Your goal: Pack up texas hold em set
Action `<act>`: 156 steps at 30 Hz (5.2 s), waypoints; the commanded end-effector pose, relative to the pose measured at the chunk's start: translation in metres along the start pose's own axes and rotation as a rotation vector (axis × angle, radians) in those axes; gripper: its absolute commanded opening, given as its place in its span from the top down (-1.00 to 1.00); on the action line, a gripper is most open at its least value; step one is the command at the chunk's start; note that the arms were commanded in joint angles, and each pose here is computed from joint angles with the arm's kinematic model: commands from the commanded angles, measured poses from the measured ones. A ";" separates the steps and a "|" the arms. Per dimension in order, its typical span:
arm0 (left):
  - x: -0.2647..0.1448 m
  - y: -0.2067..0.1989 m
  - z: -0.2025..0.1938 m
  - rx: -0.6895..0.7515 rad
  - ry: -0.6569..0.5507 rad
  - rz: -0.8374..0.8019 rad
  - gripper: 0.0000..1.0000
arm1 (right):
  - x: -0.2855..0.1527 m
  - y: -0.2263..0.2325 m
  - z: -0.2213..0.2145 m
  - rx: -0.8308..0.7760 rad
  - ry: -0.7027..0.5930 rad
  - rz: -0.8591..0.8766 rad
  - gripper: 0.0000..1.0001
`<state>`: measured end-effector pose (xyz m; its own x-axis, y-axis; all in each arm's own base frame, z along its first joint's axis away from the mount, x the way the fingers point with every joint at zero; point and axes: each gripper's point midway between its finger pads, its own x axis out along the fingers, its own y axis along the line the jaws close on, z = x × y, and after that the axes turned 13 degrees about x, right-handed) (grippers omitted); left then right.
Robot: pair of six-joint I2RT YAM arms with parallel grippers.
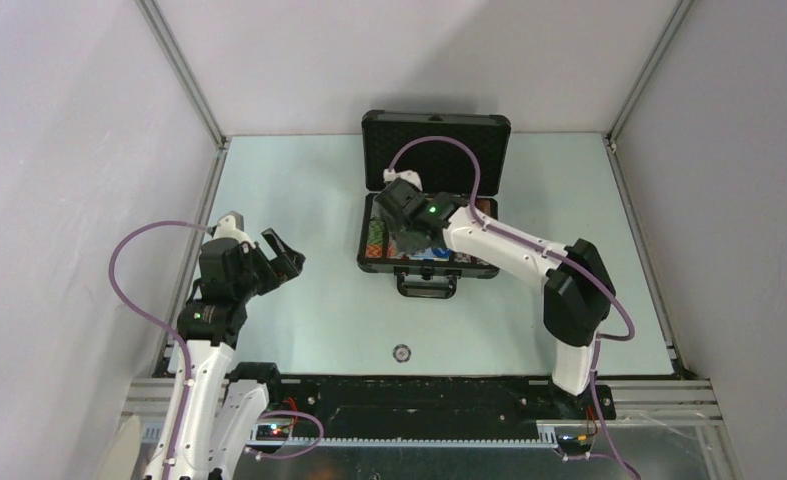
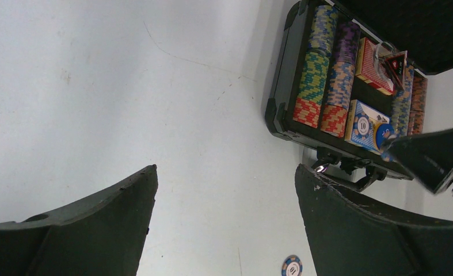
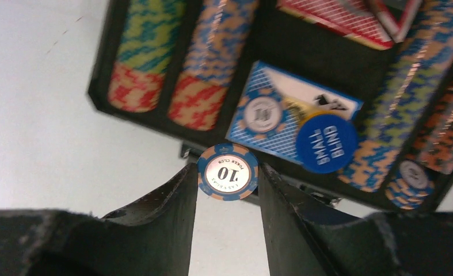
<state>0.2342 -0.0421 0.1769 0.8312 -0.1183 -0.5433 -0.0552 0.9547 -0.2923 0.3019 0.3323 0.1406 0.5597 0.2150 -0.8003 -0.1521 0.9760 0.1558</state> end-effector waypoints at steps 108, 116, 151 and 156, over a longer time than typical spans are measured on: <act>-0.001 0.005 0.014 0.010 -0.048 0.011 -0.87 | -0.006 0.018 -0.217 -0.122 0.215 -0.027 0.12; -0.001 0.005 0.014 0.009 -0.045 0.013 -0.88 | -0.010 0.021 -0.171 -0.064 0.155 0.027 0.12; -0.001 0.005 0.014 0.011 -0.044 0.010 -0.87 | 0.006 0.015 -0.207 -0.059 0.262 0.017 -0.29; -0.001 0.005 0.014 0.011 -0.044 0.010 -0.87 | 0.009 0.018 -0.212 -0.065 0.274 0.023 -0.18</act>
<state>0.2359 -0.0349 0.1746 0.8287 -0.0941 -0.5517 -0.0822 0.9546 -0.2862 0.1342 0.3364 0.0174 0.3192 0.1948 -0.9275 -0.2252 0.9662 0.1254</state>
